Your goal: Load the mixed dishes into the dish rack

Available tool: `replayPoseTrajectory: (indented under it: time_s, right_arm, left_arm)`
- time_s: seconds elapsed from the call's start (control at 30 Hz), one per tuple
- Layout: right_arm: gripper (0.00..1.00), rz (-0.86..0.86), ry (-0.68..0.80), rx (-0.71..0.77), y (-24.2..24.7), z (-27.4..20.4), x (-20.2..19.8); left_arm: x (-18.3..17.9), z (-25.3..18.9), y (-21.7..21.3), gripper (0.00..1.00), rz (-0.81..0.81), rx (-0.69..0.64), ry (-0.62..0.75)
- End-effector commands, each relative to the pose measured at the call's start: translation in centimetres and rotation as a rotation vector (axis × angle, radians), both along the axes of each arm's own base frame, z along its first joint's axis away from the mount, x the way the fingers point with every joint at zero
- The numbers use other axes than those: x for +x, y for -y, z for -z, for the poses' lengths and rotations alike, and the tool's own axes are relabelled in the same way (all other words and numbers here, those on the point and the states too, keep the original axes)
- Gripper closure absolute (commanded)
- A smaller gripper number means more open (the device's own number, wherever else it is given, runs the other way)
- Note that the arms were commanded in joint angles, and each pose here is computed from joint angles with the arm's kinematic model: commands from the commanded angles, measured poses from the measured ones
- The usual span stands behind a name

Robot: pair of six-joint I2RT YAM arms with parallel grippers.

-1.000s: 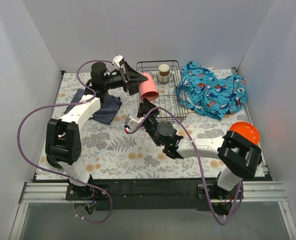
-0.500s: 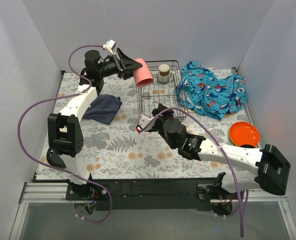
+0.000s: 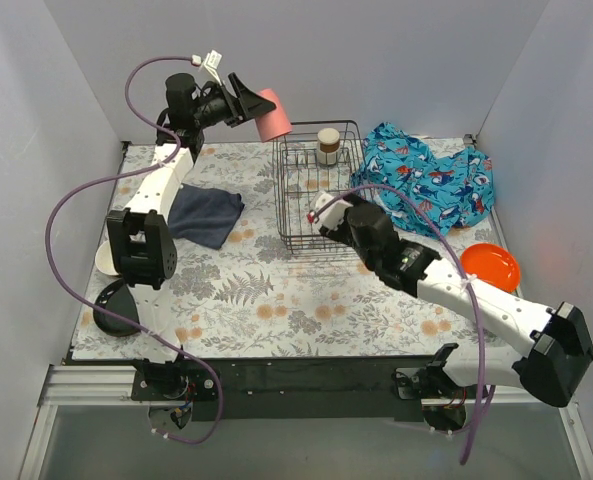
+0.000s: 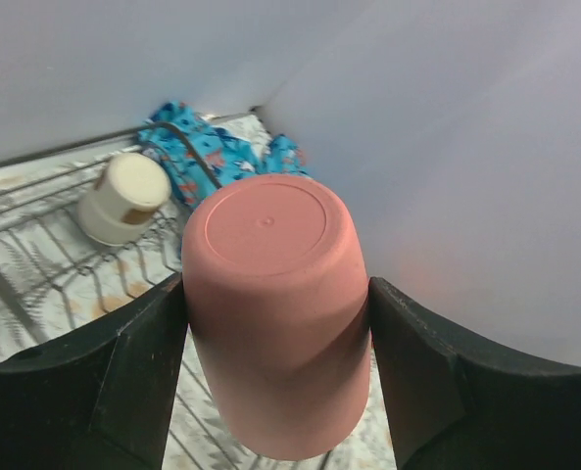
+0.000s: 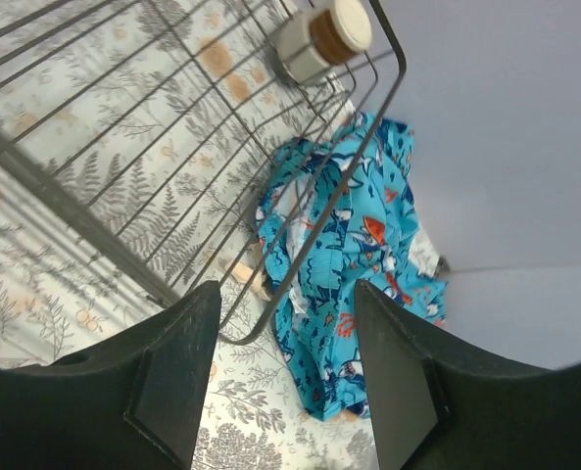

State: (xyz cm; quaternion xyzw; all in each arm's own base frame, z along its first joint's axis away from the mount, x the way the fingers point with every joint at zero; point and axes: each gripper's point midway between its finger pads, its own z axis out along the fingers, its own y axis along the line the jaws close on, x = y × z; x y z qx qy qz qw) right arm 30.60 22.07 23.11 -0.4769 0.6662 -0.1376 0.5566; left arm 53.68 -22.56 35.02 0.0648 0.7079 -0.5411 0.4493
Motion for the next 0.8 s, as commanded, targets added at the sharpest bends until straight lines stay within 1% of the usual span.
replayPoseTrajectory:
  time_s: [0.0,0.03,0.07,0.13,0.17,0.23,0.27,0.33,0.37,0.4,0.47,0.5,0.53,0.6,0.63,0.77]
  right_arm:
    - [0.36,0.104,-0.141,0.143,1.6,-0.5,2.5]
    - [0.37,0.109,-0.152,0.155,1.7,-0.6,2.9]
    - [0.37,0.116,-0.164,0.166,2.1,-0.4,3.3]
    - [0.37,0.143,-0.184,0.185,2.2,0.1,4.1]
    - [0.37,0.165,-0.188,0.189,2.6,0.1,4.6]
    - [0.38,0.190,-0.226,0.193,2.6,1.0,4.9]
    - [0.39,0.198,-0.236,0.195,2.8,1.1,5.0]
    - [0.39,0.206,-0.253,0.190,2.9,1.7,5.1]
    - [0.39,0.214,-0.259,0.185,3.1,2.1,5.1]
    - [0.40,0.217,-0.262,0.180,3.2,2.3,5.1]
    - [0.40,0.234,-0.266,0.167,3.7,2.7,5.2]
    - [0.40,0.242,-0.268,0.164,3.9,2.7,5.3]
    - [0.40,0.254,-0.272,0.167,4.0,2.8,5.4]
    - [0.40,0.267,-0.286,0.161,4.4,3.1,5.4]
    - [0.40,0.271,-0.286,0.160,4.5,3.1,5.5]
    - [0.40,0.288,-0.313,0.138,5.2,3.9,5.3]
  left_arm:
    - [3.0,2.7,-1.3,1.00,-0.112,0.175,0.098]
    - [3.4,3.1,-0.9,1.00,-0.112,0.191,0.108]
    - [4.3,4.5,-0.9,1.00,-0.131,0.225,0.111]
    - [4.9,4.6,0.2,1.00,-0.141,0.259,0.153]
    - [5.4,5.8,0.8,1.00,-0.136,0.275,0.151]
    - [5.8,5.3,2.2,1.00,-0.131,0.295,0.205]
    - [6.3,6.2,2.7,1.00,-0.127,0.307,0.211]
    - [6.9,6.4,3.9,1.00,-0.138,0.334,0.250]
    - [7.1,5.8,4.2,1.00,-0.145,0.333,0.278]
    - [7.8,7.0,4.7,1.00,-0.161,0.348,0.270]
    - [8.6,6.9,5.1,1.00,-0.184,0.362,0.319]
    - [8.9,7.7,5.7,1.00,-0.187,0.377,0.327]
    - [9.5,7.7,5.8,1.00,-0.214,0.395,0.364]
    - [9.9,8.0,6.4,1.00,-0.228,0.412,0.390]
    - [11.0,8.0,6.3,1.00,-0.277,0.430,0.440]
    - [12.2,8.4,6.9,1.00,-0.344,0.478,0.528]
